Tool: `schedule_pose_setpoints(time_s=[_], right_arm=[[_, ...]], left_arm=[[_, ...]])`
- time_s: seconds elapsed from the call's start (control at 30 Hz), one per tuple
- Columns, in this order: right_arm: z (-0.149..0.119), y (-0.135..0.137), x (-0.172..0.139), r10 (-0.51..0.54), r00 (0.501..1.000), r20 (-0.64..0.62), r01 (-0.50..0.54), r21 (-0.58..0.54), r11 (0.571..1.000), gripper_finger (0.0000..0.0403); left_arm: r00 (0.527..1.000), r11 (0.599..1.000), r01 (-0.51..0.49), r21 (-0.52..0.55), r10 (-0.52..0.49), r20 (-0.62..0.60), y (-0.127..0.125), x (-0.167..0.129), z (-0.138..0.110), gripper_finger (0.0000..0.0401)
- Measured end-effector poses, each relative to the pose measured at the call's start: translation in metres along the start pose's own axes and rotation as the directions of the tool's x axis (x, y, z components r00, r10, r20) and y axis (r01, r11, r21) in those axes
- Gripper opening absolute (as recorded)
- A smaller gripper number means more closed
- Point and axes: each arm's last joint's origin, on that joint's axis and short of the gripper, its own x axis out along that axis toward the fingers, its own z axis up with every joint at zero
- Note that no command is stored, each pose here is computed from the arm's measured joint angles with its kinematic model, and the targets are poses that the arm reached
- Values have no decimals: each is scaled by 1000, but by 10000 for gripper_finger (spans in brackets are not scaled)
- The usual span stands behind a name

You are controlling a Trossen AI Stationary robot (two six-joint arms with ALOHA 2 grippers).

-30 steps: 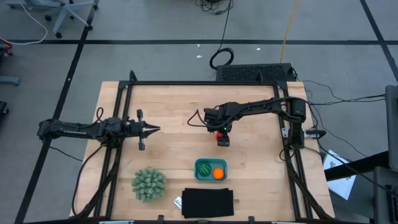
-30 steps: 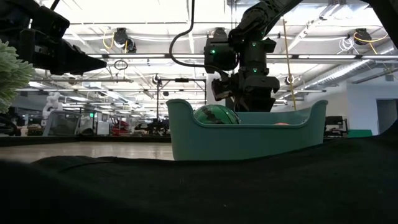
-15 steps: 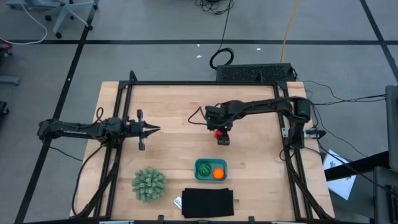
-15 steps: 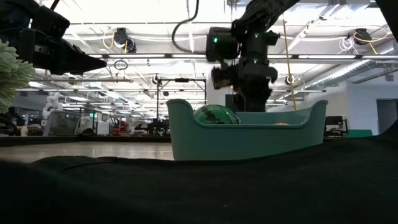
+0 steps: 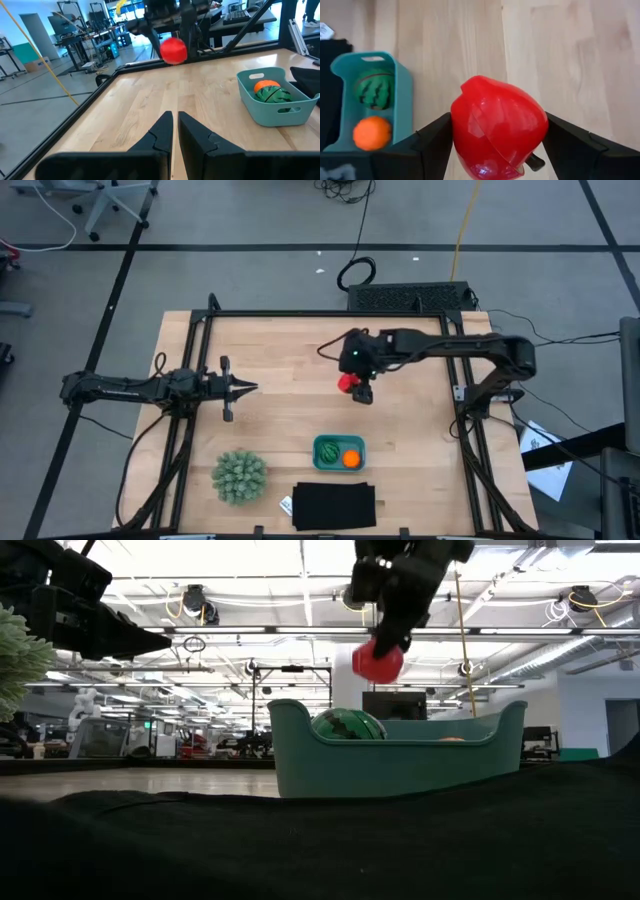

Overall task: Pick and placing Produce into tupperware
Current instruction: Put the red apple into the blue bin

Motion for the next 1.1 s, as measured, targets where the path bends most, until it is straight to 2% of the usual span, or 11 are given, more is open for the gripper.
schedule_pose_setpoints(time_s=[0.23, 0.53, 0.77, 1.1], right_arm=[[0, 4, -24, -4, 998, 69, 1, 39, 999, 265], [-2, 5, -24, -3, 999, 50, -1, 81, 997, 265], [-12, 8, -42, 2, 1000, 12, -3, 102, 995, 265], [-15, 24, -72, 45, 992, 122, -52, 54, 997, 265]], left_arm=[[1000, 1000, -3, -2, 3, 14, 0, 0, 1, 33], [1000, 1000, -5, -17, 6, 30, 1, 0, 3, 33], [1000, 1000, -5, -21, 6, 30, 1, 0, 3, 33], [1000, 1000, -6, -23, 6, 27, 1, 0, 3, 33]])
